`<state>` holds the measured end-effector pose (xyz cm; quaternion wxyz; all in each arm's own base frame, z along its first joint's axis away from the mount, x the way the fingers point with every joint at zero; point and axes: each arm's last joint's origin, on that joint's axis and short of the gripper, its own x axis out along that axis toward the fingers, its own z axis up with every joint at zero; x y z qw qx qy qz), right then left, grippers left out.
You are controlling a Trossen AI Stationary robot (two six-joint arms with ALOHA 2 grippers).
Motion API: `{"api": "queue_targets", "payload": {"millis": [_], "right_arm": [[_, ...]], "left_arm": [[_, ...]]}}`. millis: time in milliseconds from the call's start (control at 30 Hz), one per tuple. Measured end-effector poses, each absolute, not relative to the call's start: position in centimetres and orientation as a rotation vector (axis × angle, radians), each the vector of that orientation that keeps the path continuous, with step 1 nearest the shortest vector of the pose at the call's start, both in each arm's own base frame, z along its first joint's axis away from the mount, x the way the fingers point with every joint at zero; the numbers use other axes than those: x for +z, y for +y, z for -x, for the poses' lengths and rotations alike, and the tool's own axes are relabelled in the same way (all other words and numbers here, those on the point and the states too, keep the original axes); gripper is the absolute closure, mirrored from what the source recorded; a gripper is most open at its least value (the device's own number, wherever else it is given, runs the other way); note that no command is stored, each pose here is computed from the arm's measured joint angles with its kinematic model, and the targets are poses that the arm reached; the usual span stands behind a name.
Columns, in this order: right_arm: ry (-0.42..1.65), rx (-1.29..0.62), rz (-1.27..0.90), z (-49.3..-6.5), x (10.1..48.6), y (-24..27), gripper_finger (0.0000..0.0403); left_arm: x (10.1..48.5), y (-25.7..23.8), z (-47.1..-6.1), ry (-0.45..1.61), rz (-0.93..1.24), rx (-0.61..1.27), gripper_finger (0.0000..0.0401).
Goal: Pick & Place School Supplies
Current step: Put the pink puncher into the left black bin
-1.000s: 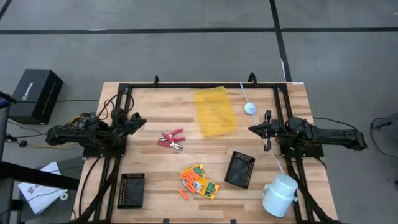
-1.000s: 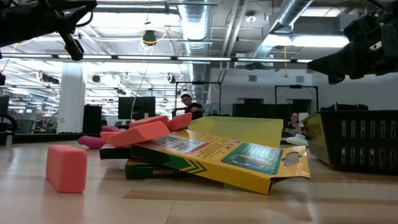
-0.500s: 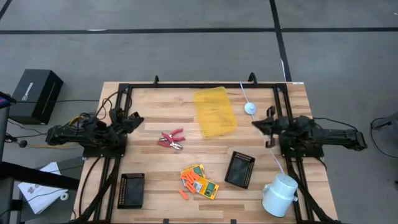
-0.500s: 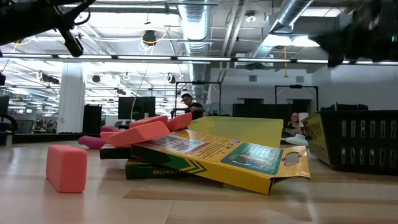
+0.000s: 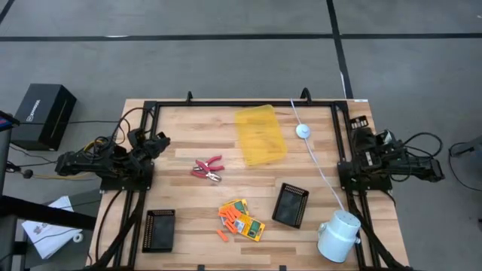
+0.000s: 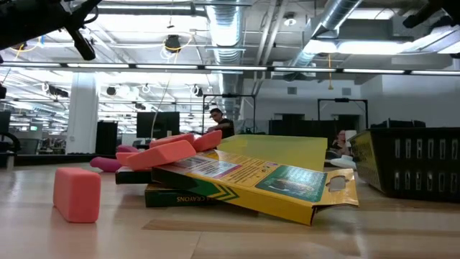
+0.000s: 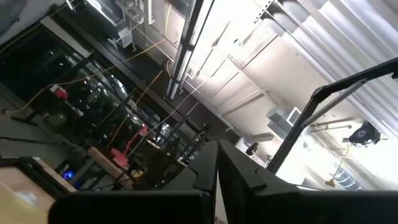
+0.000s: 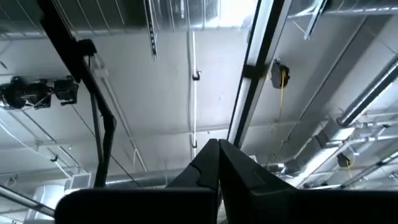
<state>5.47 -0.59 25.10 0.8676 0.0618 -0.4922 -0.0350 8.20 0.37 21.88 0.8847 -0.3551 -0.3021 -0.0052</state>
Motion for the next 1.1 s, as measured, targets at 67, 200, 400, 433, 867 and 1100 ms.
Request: {"api": "queue_targets", "payload": {"millis": [67,200,400,433,867,1100], "right_arm": [[-1.001,-0.114,-0.168,-5.7,24.9,-0.7,0.0403],[-0.928,-0.228,-0.367,-6.4,24.2,-1.3,0.0403],[-0.855,-0.225,-0.500,-7.4,24.1,-1.4,0.0403],[-0.845,-0.225,-0.506,-7.6,24.5,-1.5,0.0403],[-0.655,-0.330,-0.363,-13.5,31.3,-2.3,0.0403],[-0.583,-0.387,-0.277,-15.7,33.1,-2.9,0.0403]], "left_arm": [[21.8,0.4,-8.3,-0.621,0.740,-0.013,0.0393],[21.6,0.3,-8.8,-0.581,0.767,-0.012,0.0393],[21.6,0.3,-10.1,-0.483,0.808,0.014,0.0393],[22.0,0.2,-10.5,-0.466,0.798,0.017,0.0393],[25.7,-0.8,-20.2,-0.066,0.545,-0.072,0.0393],[26.2,-1.4,-25.3,0.133,0.393,-0.159,0.0393]]}}
